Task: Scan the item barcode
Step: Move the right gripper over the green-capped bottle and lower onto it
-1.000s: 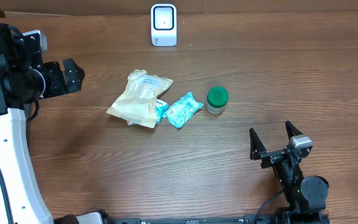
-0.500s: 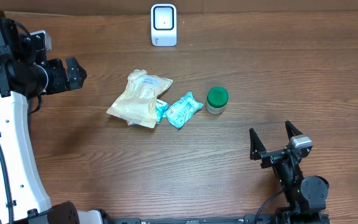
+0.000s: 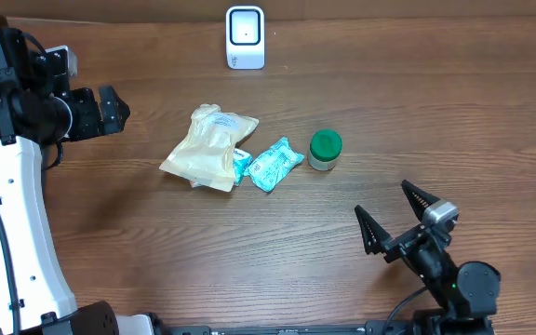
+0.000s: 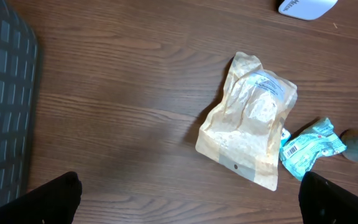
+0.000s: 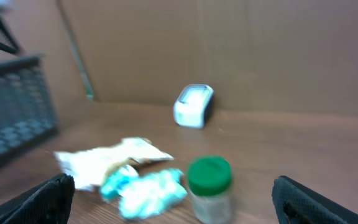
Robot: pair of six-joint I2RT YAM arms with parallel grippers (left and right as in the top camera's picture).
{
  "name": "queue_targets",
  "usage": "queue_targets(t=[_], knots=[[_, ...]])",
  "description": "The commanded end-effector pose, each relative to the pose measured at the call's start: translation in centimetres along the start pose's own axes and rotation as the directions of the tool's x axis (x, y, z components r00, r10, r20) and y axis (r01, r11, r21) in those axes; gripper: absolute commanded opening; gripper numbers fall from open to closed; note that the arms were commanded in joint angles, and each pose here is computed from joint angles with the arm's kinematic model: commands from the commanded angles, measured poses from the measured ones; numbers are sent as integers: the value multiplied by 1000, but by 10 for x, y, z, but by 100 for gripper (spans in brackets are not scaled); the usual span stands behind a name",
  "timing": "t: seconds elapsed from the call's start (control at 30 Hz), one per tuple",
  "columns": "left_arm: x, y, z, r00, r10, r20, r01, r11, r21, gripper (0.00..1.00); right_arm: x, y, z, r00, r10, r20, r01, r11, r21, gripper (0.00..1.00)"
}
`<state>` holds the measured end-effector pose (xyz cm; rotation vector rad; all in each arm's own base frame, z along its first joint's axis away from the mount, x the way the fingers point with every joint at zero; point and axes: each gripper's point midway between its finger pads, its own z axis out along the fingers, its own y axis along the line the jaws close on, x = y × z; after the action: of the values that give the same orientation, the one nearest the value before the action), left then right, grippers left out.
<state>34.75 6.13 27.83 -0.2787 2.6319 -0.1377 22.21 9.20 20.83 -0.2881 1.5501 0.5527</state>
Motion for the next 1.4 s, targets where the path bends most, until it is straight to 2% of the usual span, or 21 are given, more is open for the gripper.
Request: queue_targets(t=[0.0,0.17,0.3,0.47,0.67,0.8,1.0,1.2,1.37], knots=[[-1,0,3,1000,22,-6,-22,1000,7,100,-44,28,-1,1000,5,10,-4,993,-120,100],[-1,0,3,1000,22,-6,-22,1000,7,99,-77,41,10,990,64,-123,-85,981,-175,100],[-1,0,3,1000,22,-6,-22,1000,7,100,-98,47,20,956,135,-259,-183,968,-173,100],[-1,0,3,1000,22,-5,-22,1000,7,100,-111,46,35,878,225,-422,-301,946,-122,100],[-1,0,3,1000,22,-6,-22,1000,7,100,-114,69,64,745,258,-615,-424,895,-137,100],[-1,0,3,1000,22,-5,-22,1000,7,100,-104,92,91,655,224,-722,-473,866,-160,100],[-1,0,3,1000,22,-6,-22,1000,7,100,-70,116,120,564,168,-808,-511,840,-182,100],[-1,0,3,1000,22,-6,-22,1000,7,99,-44,109,151,543,179,-821,-518,841,-159,100],[-1,0,3,1000,22,-6,-22,1000,7,100,-5,72,170,504,223,-834,-402,915,2,89]])
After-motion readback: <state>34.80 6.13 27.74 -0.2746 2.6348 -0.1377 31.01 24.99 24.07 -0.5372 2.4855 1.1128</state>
